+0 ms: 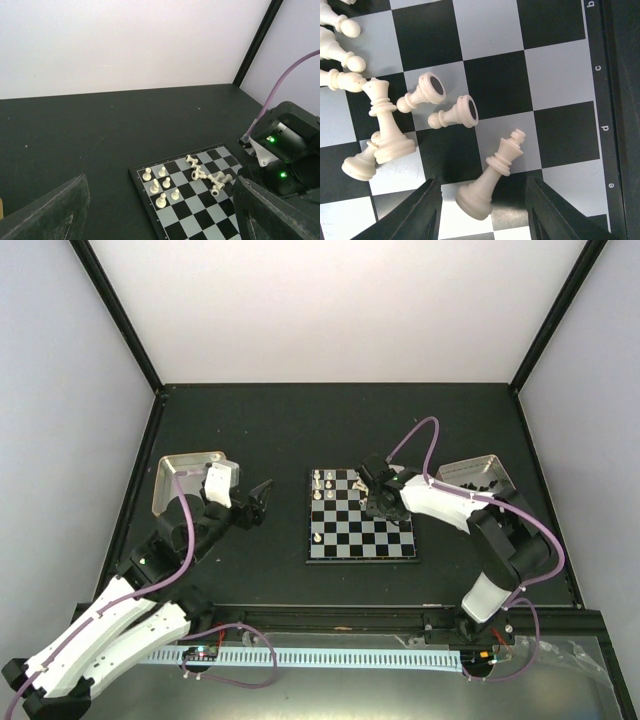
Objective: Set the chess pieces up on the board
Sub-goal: Pick up the chess piece from the chessboard, then place the chess piece on the chessboard.
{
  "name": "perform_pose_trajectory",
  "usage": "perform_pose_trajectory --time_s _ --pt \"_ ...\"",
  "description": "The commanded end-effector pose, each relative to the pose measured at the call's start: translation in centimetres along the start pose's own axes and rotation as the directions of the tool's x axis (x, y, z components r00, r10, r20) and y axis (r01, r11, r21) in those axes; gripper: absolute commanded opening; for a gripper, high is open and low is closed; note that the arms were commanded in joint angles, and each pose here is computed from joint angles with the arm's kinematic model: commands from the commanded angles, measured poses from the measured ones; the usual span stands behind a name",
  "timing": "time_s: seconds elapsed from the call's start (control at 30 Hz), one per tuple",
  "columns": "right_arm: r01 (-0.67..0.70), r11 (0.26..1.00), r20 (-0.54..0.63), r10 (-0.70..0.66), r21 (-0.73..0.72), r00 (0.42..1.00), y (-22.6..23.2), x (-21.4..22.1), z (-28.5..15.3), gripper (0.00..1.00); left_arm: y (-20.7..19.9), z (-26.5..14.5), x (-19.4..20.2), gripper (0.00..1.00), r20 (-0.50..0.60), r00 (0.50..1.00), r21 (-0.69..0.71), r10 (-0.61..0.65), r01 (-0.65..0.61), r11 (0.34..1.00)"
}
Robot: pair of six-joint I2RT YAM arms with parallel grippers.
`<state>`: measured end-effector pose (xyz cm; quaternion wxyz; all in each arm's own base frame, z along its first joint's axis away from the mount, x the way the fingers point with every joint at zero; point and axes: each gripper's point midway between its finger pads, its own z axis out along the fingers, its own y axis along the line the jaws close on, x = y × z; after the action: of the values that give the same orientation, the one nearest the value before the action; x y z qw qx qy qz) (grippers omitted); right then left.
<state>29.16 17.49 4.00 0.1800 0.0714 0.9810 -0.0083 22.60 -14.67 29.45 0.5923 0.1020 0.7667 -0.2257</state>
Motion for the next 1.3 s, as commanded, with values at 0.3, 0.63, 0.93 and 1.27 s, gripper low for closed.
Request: perform_pose_trajectory --time_s 0.3,0.63,0.93,1.27 --pt "-0.134 0.991 0.035 0.133 0.023 0.99 -1.0 0.6 1.2 0.32 -0.3 0.7 -0.1 0.81 -0.019 1.0 0.005 -0.012 0.012 1.0" --pt "-0.114 0.993 0.026 0.114 -0.005 0.993 -2.0 2.0 0.4 0.14 -1.3 1.9 0.5 0.83 -0.053 0.997 0.049 -0.059 0.061 0.997" --pt "0.077 0.959 0.296 0.007 -0.273 0.955 0.7 -1.6 -4.6 0.1 -6.0 4.7 3.5 0.84 -0.255 0.942 0.232 -0.22 0.281 0.931" --pt "0.631 0.418 0.666 -0.078 -0.654 0.742 7.9 0.8 -19.8 0.08 -11.4 3.3 -0.5 0.85 -0.314 0.926 0.476 -0.208 0.344 0.809"
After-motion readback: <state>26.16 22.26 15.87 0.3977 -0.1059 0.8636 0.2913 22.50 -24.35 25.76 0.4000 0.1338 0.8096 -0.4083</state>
